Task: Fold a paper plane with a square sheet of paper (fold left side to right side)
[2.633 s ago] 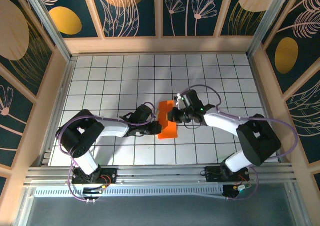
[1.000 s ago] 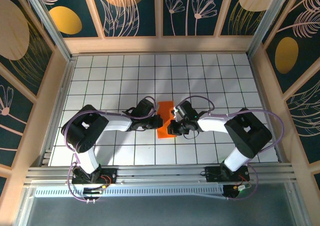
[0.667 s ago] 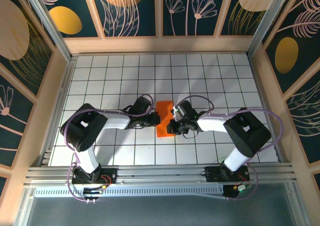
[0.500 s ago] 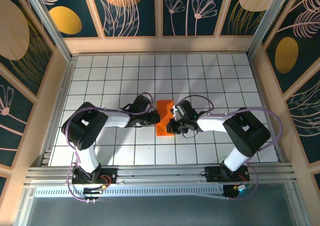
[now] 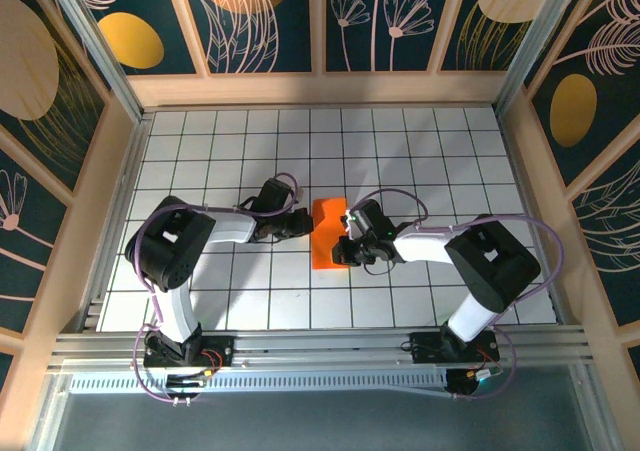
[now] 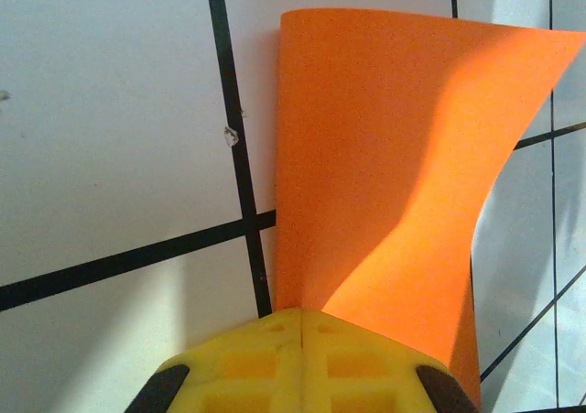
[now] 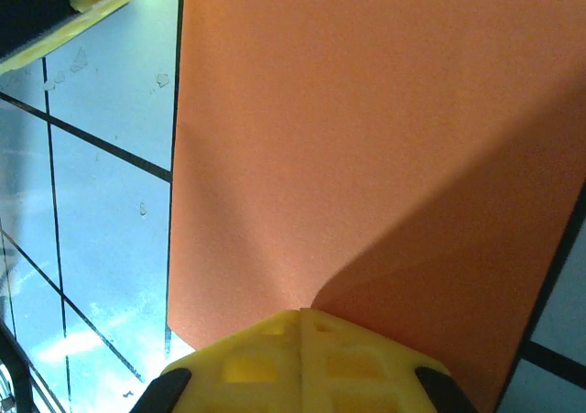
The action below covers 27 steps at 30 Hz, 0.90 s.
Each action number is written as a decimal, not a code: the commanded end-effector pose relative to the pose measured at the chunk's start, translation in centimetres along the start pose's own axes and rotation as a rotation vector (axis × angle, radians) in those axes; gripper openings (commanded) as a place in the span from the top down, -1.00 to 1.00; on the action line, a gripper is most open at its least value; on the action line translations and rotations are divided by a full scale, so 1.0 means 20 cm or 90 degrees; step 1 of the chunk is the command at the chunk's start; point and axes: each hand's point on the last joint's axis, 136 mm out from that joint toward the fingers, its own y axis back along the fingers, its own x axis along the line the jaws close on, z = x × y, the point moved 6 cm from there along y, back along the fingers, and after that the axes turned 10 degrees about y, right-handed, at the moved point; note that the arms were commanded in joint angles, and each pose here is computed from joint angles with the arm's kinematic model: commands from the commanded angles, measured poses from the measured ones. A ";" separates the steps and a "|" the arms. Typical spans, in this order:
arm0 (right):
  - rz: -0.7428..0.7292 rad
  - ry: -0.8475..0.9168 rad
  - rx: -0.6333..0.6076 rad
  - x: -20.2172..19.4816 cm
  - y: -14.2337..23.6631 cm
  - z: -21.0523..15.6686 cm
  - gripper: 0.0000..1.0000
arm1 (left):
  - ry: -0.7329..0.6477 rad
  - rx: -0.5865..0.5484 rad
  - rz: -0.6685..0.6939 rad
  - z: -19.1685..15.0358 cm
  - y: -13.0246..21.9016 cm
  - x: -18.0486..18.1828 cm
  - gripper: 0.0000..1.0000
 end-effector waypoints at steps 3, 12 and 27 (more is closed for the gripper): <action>-0.133 -0.052 0.137 -0.22 -0.02 -0.29 1.00 | 0.010 -0.064 0.070 0.13 -0.01 0.12 0.94; -0.120 -0.046 0.131 -0.20 -0.02 -0.28 1.00 | -0.011 -0.089 0.024 0.15 0.10 0.04 0.94; -0.115 -0.045 0.129 -0.19 -0.02 -0.27 1.00 | -0.073 -0.029 -0.156 -0.06 0.14 -0.22 0.94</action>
